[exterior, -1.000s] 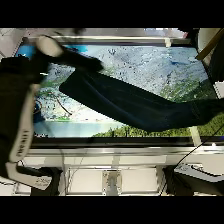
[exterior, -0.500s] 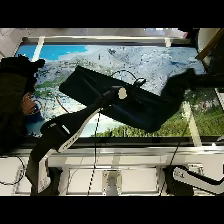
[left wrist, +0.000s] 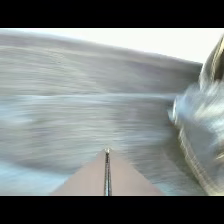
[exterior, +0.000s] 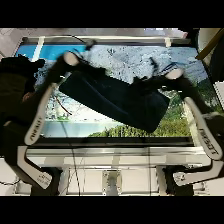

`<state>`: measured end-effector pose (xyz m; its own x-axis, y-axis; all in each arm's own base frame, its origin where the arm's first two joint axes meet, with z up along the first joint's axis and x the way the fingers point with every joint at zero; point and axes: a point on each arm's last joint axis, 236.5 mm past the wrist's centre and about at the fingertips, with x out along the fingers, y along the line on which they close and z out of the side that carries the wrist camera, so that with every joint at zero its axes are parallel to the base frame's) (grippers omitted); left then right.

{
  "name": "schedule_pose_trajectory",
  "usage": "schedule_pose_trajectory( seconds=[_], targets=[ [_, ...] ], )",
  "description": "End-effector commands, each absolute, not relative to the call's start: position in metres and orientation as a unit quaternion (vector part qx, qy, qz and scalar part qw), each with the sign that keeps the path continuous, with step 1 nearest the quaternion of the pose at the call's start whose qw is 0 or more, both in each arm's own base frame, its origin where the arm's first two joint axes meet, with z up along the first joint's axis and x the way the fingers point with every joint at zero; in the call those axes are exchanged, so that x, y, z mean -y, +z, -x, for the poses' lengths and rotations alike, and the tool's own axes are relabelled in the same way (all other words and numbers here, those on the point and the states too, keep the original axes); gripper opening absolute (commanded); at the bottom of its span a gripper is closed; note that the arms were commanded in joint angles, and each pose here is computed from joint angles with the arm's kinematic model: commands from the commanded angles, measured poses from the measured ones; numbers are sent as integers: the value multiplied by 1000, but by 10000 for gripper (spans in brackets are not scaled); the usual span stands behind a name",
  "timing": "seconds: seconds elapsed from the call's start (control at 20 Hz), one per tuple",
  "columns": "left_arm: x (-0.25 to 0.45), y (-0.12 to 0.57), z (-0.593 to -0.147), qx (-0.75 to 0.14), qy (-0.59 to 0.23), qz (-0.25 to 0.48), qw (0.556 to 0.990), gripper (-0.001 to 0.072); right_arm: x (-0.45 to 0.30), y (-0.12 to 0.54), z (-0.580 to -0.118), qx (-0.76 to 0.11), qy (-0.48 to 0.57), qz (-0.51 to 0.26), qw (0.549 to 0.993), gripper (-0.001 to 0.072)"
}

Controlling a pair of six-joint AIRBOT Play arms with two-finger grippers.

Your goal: Fold the clothes and pants, and hang the long-sleeved shirts on hangers.

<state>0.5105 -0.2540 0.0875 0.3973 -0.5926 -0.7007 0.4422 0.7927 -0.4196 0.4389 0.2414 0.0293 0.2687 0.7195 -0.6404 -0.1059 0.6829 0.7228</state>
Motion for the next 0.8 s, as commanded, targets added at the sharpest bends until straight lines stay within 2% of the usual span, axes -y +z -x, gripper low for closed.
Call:
schedule_pose_trajectory(
  seconds=[0.0, 0.05, 0.1, 0.15, 0.2, 0.35, 0.45, 0.6, 0.65, 0.75],
  targets=[
    [167, 122, -517, -447, -260, 103, 850, 15, -313, -27, -442, -544, 268, -306, 734, 29],
    [159, 125, -514, -450, -256, 104, 849, 15, -326, -31, -447, -531, 262, -318, 740, 41],
    [155, 125, -513, -453, -254, 104, 848, 15, -337, -27, -455, -509, 257, -331, 752, 176],
    [153, 124, -513, -453, -254, 103, 848, 15, -345, -17, -463, -488, 258, -337, 763, 397],
    [154, 124, -513, -451, -259, 95, 849, 15, -353, -1, -469, -472, 271, -332, 770, 509],
    [154, 124, -513, -449, -261, 90, 850, 16, -339, 55, -485, -443, 317, -270, 794, 513],
    [151, 124, -514, -449, -258, 92, 850, 16, -285, 79, -483, -455, 317, -169, 815, 507],
    [147, 124, -515, -449, -256, 93, 851, 16, -140, 96, -457, -511, 195, -51, 836, 506],
    [147, 124, -515, -448, -258, 89, 851, 16, -95, 98, -439, -530, 148, -39, 834, 506],
    [147, 124, -515, -447, -258, 88, 852, 16, -36, 83, -397, -533, 79, -76, 839, 506]
  ],
)
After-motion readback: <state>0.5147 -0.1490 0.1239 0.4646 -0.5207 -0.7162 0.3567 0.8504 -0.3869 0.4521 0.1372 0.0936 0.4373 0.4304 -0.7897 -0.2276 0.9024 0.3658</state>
